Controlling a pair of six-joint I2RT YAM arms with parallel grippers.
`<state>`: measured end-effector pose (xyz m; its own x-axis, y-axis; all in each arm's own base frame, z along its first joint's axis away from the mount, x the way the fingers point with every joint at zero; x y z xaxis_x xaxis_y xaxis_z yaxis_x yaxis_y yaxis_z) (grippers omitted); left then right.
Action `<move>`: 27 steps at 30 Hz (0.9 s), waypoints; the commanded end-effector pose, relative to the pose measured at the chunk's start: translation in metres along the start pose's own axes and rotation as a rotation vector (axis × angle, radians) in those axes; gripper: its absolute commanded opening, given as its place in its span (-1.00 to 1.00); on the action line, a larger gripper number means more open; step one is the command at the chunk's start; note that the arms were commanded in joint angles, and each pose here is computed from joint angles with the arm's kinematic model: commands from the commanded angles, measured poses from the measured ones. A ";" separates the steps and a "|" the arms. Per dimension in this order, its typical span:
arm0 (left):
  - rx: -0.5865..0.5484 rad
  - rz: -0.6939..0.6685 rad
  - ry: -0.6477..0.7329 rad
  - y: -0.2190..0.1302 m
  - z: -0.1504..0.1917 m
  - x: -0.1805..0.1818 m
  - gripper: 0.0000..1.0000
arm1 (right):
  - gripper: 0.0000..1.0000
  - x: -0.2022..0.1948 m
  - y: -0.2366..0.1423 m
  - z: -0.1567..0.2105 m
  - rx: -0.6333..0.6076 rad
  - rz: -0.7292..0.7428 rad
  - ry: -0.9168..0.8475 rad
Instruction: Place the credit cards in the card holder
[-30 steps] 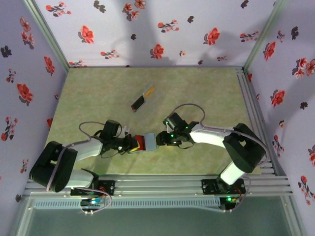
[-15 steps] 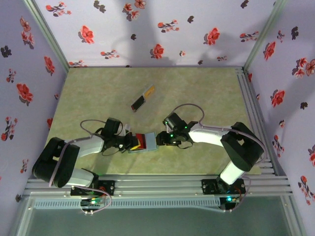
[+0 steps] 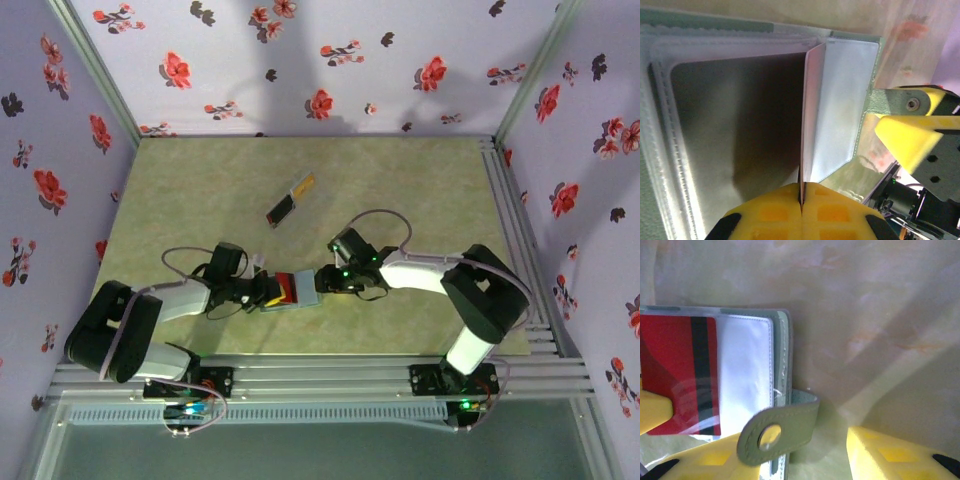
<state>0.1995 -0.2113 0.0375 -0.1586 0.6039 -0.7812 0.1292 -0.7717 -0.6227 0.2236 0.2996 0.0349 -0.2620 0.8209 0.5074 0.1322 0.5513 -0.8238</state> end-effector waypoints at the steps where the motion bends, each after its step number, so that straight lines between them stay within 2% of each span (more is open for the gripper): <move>1: 0.017 -0.005 -0.044 -0.002 0.007 0.007 -1.00 | -0.09 0.008 0.006 -0.007 -0.015 -0.024 -0.004; 12: 0.033 0.031 -0.023 0.002 0.005 0.000 -1.00 | -0.22 0.006 0.011 -0.001 -0.008 -0.031 0.015; 27: 0.056 0.078 0.039 0.006 0.000 -0.008 -1.00 | -0.24 0.008 0.011 0.001 -0.007 -0.047 -0.005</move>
<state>0.1982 -0.2190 0.0374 -0.1474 0.5607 -0.8148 0.0884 -0.8130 -0.5755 0.2262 0.3025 0.0340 -0.2481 0.8175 0.5197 0.1407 0.5612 -0.8156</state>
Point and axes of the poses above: each hand's point on the last joint's axis, 136 mm out from that joint toward the fingers, its own y axis out along the fingers, its own x axis along the line the jaws close on, z = x × y, the point moved 1 cm from there along -y, back along the fingers, and after that the axes turned 2 degrees about -y, right-handed, at the moved point
